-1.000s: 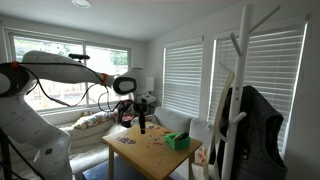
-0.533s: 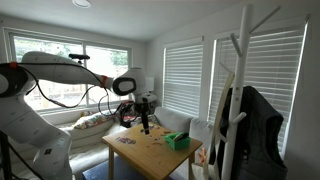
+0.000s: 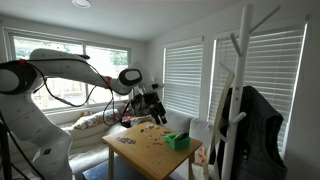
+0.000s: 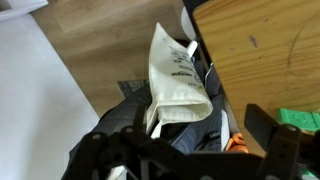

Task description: Pick up the white tote bag from the coat hanger stand and put it on the table

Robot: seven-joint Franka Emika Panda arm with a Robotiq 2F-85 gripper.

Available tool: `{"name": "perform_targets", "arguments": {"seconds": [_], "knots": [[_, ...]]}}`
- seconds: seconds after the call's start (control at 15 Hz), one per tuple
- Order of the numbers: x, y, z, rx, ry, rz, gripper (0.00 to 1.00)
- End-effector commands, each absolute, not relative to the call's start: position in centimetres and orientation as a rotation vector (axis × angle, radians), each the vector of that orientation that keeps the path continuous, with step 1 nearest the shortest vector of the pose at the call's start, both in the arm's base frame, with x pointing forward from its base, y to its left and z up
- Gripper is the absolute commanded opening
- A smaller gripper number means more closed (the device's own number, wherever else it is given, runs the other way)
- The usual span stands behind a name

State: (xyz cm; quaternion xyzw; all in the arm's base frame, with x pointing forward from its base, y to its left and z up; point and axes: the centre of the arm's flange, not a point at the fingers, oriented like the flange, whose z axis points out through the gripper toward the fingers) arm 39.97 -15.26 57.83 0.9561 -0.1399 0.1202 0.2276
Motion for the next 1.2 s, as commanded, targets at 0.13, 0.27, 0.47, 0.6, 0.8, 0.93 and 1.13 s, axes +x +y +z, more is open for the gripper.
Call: {"name": "perform_targets", "arguments": {"seconds": [0.13,0.27,0.47,0.6,0.8,0.93,1.13], "knots": [[46.1,-20.4,63.0,2.464,-0.210,0.317,1.00],[47.6,-22.0,64.9,2.486,-0.262,0.355,1.00],[46.2,-21.4,64.1,2.490,-0.296,0.368,1.00],[46.9,-22.0,64.6,2.489,-0.305,0.379,1.00],[47.2,-21.9,64.6,2.490,-0.302,0.382,1.00],[48.1,-23.2,67.3,2.405,-0.279,0.468,1.00],[49.7,-24.9,72.0,2.256,-0.136,0.533,1.00]]}}
